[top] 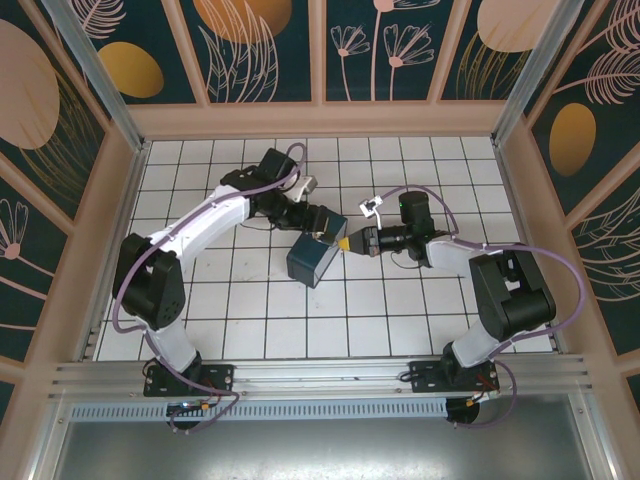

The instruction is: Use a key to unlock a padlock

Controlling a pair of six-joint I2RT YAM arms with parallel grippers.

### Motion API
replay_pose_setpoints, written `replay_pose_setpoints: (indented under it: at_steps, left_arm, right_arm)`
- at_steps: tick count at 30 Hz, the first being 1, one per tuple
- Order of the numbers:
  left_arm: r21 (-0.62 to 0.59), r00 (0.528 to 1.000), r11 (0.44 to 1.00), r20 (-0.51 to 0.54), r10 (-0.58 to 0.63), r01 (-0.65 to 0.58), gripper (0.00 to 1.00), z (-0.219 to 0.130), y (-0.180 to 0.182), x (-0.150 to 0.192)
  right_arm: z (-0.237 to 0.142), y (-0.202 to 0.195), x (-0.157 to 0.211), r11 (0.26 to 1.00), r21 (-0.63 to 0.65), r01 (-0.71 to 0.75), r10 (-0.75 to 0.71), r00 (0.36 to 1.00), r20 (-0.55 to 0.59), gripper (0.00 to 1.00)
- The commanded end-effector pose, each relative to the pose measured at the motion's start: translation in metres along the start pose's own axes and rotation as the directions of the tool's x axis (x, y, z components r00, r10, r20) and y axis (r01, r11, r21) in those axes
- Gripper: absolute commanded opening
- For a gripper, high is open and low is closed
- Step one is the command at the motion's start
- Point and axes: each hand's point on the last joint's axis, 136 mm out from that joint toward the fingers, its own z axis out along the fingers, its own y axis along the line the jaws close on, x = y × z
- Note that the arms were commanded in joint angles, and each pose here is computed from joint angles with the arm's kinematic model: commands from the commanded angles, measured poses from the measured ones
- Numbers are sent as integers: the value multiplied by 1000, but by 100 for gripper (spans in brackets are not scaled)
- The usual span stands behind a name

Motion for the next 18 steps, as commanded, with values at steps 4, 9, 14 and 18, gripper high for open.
replay_pose_setpoints:
  at_steps: [4,9,14,18]
  left_arm:
    - [-23,999,1000,38,-17,18,63,-18,7,-19]
    - [-141,1000,990,24,-9,12,67,-14,34,-16]
    - [-179,999,983,-19,37,-39,75,11,28,-2]
    - [-137,1000,990,-11,15,-16,79,21,21,-2]
  right_arm:
    - [3,-12,25,998,67,-22,27,997,-70,4]
    - [-2,-5,24,999,15,-44,45,998,-35,4]
    - [-6,1,21,999,-15,-51,51,999,5,4]
    - [-4,2,22,997,-53,-60,61,998,6,4]
